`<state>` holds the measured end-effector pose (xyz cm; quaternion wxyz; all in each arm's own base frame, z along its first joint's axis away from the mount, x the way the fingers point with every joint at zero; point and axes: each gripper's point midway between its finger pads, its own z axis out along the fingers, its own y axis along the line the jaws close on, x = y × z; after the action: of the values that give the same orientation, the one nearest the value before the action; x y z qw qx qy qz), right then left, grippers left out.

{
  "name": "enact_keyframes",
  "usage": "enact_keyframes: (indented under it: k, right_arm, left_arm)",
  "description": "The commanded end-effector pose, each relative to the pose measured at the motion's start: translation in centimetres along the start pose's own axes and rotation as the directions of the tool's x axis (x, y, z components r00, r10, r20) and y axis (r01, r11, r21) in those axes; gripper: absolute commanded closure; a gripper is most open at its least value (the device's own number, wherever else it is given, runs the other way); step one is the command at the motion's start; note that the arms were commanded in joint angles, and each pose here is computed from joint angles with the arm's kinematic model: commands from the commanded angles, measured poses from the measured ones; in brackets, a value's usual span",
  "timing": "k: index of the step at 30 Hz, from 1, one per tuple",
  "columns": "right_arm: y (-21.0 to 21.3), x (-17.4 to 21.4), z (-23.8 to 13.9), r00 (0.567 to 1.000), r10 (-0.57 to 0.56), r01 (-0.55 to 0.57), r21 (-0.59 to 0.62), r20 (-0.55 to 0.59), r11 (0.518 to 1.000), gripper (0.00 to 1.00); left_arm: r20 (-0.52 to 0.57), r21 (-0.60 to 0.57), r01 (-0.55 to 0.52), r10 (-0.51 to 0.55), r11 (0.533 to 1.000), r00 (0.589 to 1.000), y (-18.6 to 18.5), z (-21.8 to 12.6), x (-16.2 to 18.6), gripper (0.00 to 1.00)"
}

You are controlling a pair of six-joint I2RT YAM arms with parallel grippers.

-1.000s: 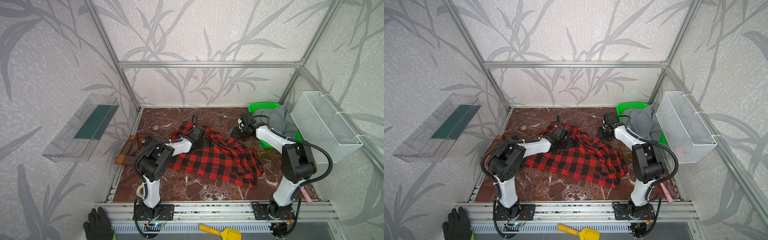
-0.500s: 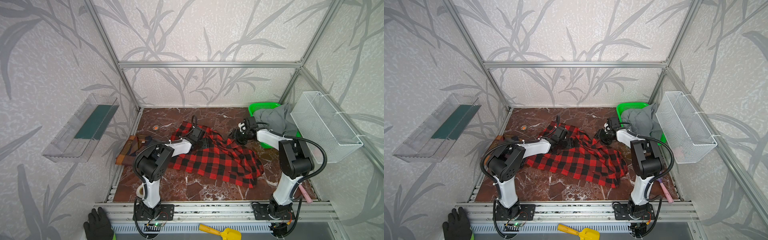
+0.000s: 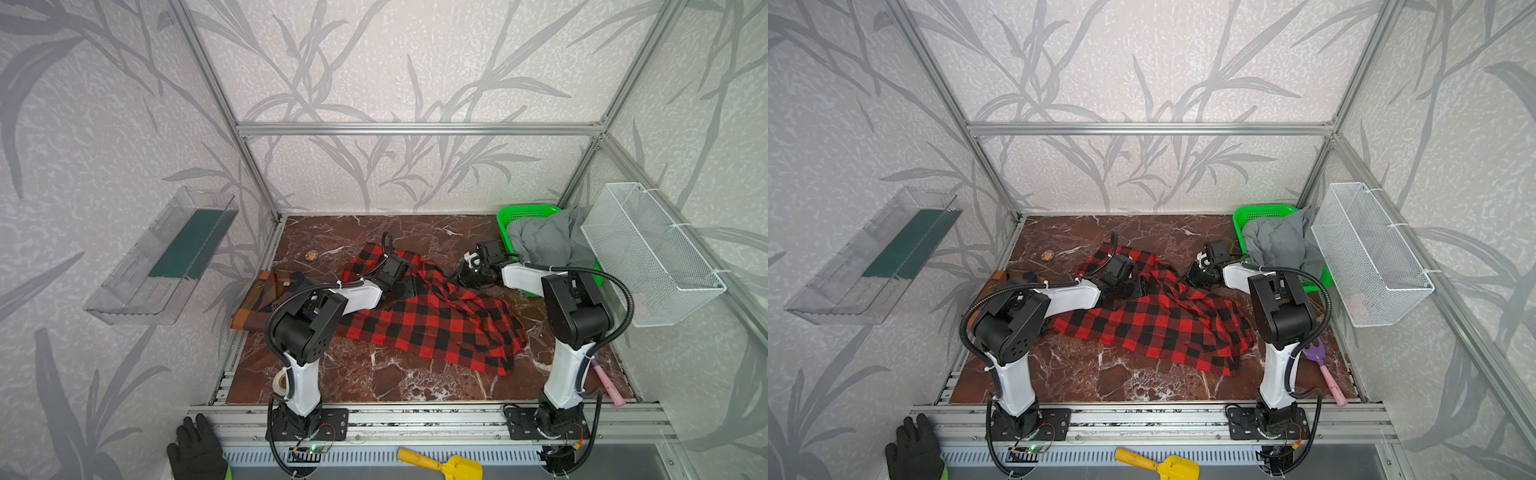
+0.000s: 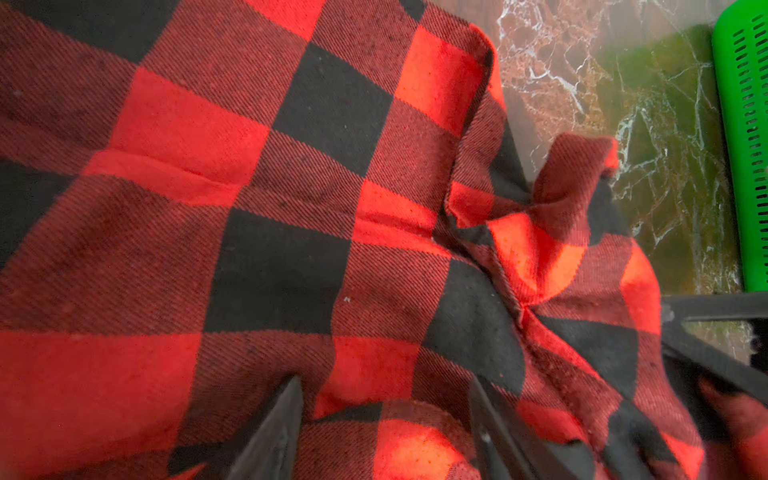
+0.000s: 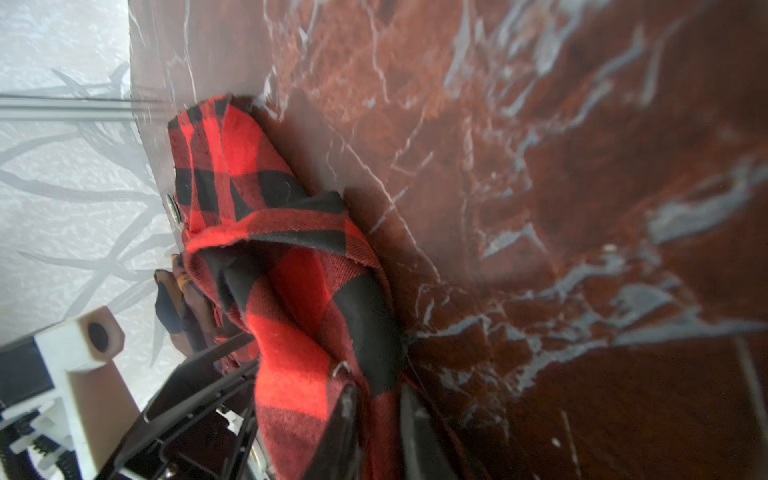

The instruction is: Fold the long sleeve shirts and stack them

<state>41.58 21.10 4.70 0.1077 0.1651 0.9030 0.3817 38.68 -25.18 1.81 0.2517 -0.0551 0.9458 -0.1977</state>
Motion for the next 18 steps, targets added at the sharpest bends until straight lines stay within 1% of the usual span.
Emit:
enact_keyframes:
  k: [1,2,3,8,12,13,16,18]
  right_arm:
    - [3.1,-2.1,-2.4,0.993,-0.084,0.086,-0.018,0.083,0.996,0.96]
    - [3.6,-2.3,-2.9,0.990,-0.104,0.106,-0.013,0.096,0.994,0.99]
    - [4.2,-2.6,-3.5,0.986,-0.121,0.123,-0.012,0.112,0.992,1.00]
    - [7.2,-3.4,-6.5,0.964,-0.194,0.201,-0.024,0.181,0.979,1.00]
    - [9.4,-3.6,-9.1,0.938,-0.256,0.268,-0.023,0.233,0.963,1.00]
    - [10.4,-3.4,-10.3,0.923,-0.284,0.298,-0.016,0.259,0.954,1.00]
    - [12.2,-3.0,-12.1,0.883,-0.367,0.382,0.008,0.293,0.924,1.00]
    - [13.7,-2.2,-13.0,0.848,-0.428,0.448,0.010,0.314,0.894,1.00]
  left_arm:
    - [-0.366,-0.318,-0.005,-0.118,0.948,0.923,10.1,0.6,12.4,0.33]
    - [-0.366,-0.317,-0.005,-0.117,0.948,0.923,10.1,0.5,12.4,0.33]
    - [-0.367,-0.318,-0.006,-0.117,0.948,0.923,10.2,0.5,12.5,0.33]
    - [-0.368,-0.323,-0.003,-0.123,0.946,0.922,10.6,0.3,13.1,0.33]
    - [-0.375,-0.332,-0.001,-0.130,0.943,0.918,11.2,0.2,13.7,0.33]
    - [-0.376,-0.332,0.001,-0.133,0.943,0.917,11.3,0.1,13.9,0.33]
    - [-0.381,-0.335,0.008,-0.143,0.942,0.914,11.6,0.2,14.4,0.33]
    - [-0.385,-0.337,0.014,-0.151,0.941,0.910,11.9,0.2,14.8,0.33]
